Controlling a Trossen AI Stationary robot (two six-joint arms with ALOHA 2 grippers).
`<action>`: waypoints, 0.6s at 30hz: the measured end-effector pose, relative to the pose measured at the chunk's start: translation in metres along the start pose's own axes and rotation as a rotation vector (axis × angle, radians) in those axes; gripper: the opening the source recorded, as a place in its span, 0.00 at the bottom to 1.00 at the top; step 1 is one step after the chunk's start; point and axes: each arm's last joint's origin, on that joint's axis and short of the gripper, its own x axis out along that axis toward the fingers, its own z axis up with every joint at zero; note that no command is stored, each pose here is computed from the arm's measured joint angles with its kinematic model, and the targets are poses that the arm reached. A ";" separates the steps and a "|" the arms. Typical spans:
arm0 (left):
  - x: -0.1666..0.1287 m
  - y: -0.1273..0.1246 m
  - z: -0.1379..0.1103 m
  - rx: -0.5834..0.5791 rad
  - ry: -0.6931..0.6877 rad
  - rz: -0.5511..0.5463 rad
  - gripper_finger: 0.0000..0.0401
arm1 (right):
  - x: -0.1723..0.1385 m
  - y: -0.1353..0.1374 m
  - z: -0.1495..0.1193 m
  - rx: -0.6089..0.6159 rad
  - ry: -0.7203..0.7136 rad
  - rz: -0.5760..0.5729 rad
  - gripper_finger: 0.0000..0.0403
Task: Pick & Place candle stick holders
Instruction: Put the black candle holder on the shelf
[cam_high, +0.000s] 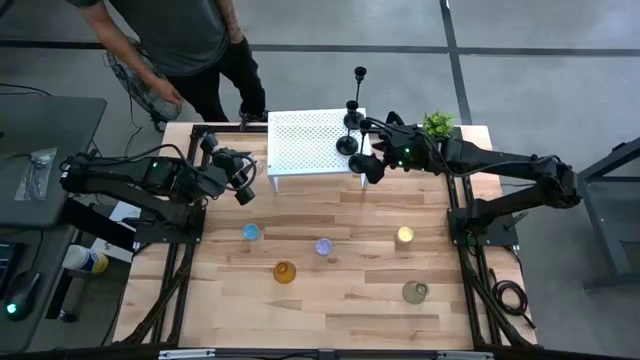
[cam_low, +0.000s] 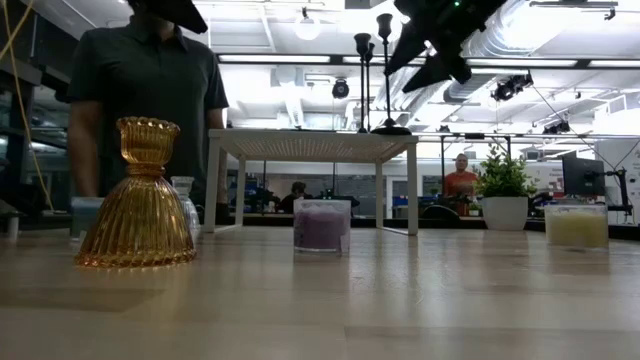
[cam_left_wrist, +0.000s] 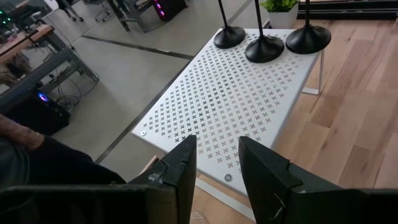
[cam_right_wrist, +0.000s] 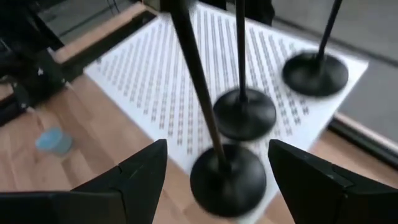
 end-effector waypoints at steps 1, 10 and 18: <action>0.000 0.000 0.000 0.000 0.000 0.000 0.29 | -0.002 -0.001 -0.001 0.008 0.017 -0.001 0.68; 0.000 0.000 0.000 0.000 0.000 0.000 0.29 | -0.010 0.004 -0.021 -0.086 0.200 0.032 0.64; 0.000 0.000 0.000 0.000 0.000 0.000 0.29 | -0.009 0.013 -0.029 -0.300 0.228 0.058 0.33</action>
